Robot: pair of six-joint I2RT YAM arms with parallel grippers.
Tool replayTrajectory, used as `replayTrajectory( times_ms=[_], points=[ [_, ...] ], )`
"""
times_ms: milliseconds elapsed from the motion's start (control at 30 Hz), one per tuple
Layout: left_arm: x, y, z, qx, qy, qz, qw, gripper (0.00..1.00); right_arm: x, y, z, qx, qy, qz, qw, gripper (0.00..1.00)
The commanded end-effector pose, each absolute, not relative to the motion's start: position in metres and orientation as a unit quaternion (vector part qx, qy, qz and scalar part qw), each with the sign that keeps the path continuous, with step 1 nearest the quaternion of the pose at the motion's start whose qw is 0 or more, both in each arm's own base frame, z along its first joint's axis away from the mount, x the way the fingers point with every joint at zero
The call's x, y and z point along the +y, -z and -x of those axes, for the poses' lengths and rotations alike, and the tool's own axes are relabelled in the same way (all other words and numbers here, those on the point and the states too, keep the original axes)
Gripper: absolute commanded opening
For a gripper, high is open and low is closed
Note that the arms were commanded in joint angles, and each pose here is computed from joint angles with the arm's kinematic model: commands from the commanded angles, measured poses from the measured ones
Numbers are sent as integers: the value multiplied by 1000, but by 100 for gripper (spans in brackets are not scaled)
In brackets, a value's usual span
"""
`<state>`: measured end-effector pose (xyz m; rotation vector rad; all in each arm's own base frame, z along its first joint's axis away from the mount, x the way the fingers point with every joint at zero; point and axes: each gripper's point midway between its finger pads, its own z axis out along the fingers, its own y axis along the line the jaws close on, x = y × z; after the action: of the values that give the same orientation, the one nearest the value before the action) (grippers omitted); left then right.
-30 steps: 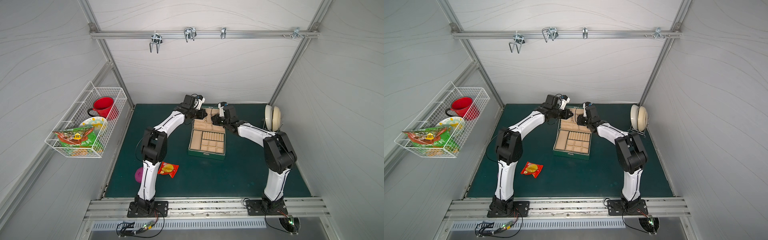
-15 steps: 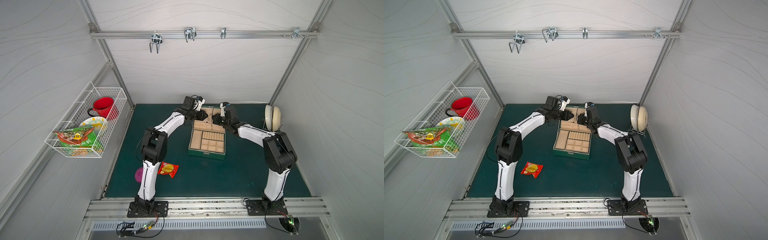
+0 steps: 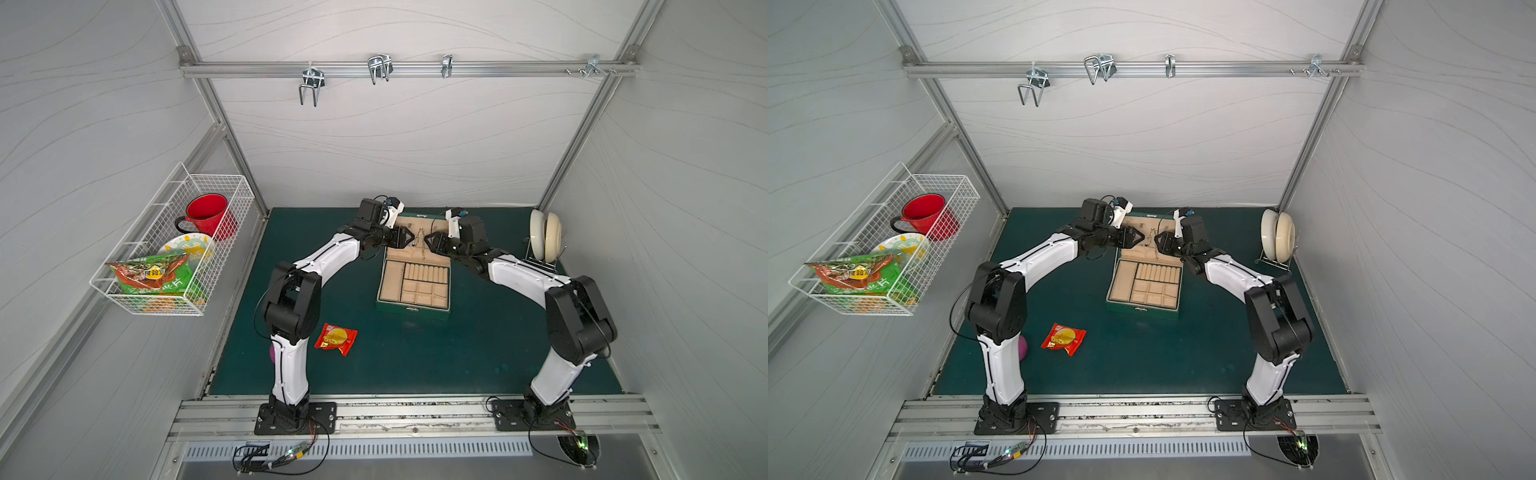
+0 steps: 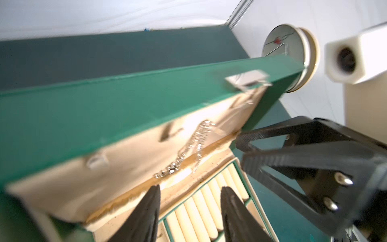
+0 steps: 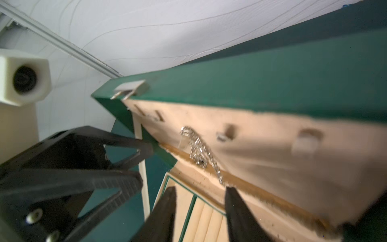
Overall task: Put jewelry chain into jewelry box
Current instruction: Hang the necklace on the jewelry box clasp, then close the fastener on the jewelry box.
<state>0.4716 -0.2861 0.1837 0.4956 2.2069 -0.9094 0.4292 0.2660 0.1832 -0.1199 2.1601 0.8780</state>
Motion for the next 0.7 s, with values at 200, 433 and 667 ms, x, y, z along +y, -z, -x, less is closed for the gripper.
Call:
replayTrajectory(
  times_ms=[200, 433, 667],
  points=[
    [-236, -218, -444, 823, 344, -144, 429, 65, 245, -238, -390, 808, -222, 329, 436, 97],
    [-212, -149, -419, 865, 323, -67, 379, 83, 257, -236, -434, 738, -109, 483, 459, 99],
    [-222, -110, -385, 882, 333, -59, 329, 85, 276, -227, -463, 698, -82, 568, 428, 99]
  ],
)
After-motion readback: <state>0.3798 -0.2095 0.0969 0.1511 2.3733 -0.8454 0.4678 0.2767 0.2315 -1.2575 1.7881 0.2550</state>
